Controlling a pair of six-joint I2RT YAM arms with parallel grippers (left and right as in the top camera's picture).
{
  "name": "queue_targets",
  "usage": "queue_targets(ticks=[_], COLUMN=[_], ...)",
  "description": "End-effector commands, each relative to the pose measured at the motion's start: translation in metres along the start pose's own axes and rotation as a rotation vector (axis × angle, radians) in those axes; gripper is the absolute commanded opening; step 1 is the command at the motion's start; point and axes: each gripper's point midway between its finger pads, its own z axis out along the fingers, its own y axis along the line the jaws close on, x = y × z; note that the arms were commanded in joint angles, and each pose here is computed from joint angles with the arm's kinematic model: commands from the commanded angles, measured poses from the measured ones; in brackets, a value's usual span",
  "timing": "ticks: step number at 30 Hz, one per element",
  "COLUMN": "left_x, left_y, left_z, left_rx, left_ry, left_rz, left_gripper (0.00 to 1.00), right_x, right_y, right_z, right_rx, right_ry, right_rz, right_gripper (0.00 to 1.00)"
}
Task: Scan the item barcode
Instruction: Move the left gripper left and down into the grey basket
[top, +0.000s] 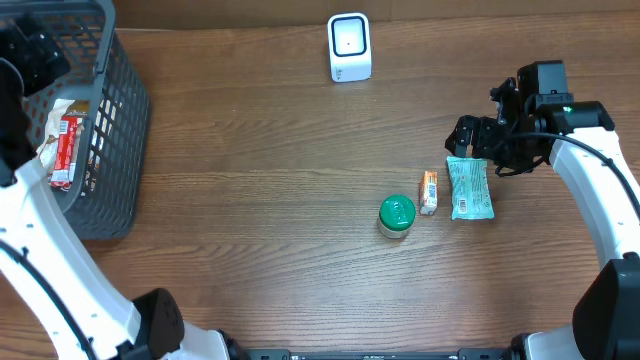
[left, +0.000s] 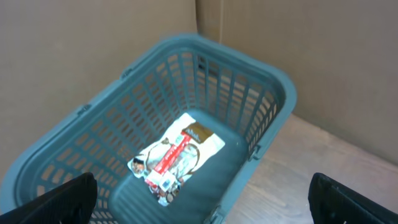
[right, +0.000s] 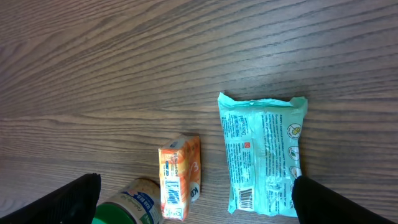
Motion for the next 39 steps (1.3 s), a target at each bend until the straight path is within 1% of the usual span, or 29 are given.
queue_targets(ticks=[1, 10, 18, 22, 27, 32, 39], left_x=[0.009, 0.039, 0.062, 0.071, 0.089, 0.116, 0.158], left_y=[0.001, 0.009, 0.048, 0.061, 0.079, 0.088, 0.087], left_z=[0.020, 0.066, 0.103, 0.118, 0.140, 0.175, 0.225], left_rx=[-0.018, -0.078, -0.154, -0.146, -0.176, -0.189, -0.175], left_ry=[0.051, 0.192, 0.300, 0.338, 0.404, 0.492, 0.610], left_rz=[-0.003, 0.016, -0.027, -0.061, -0.081, -0.066, -0.011], left_gripper=[1.00, 1.00, 1.00, 1.00, 1.00, 1.00, 1.00], right_x=[-0.004, -0.004, -0.004, -0.004, -0.004, -0.004, -0.004], right_y=[0.006, 0.006, 0.006, 0.006, 0.006, 0.006, 0.006], right_z=[-0.007, -0.007, -0.007, -0.007, -0.007, -0.007, -0.007], right_rx=[-0.013, -0.013, -0.013, -0.013, -0.013, -0.013, -0.013], right_ry=[-0.026, -0.026, -0.026, -0.026, -0.026, -0.026, -0.026], right_rz=[-0.012, -0.012, -0.012, -0.012, -0.012, -0.012, -0.012], right_gripper=[1.00, 1.00, 1.00, 1.00, 1.00, 1.00, 1.00])
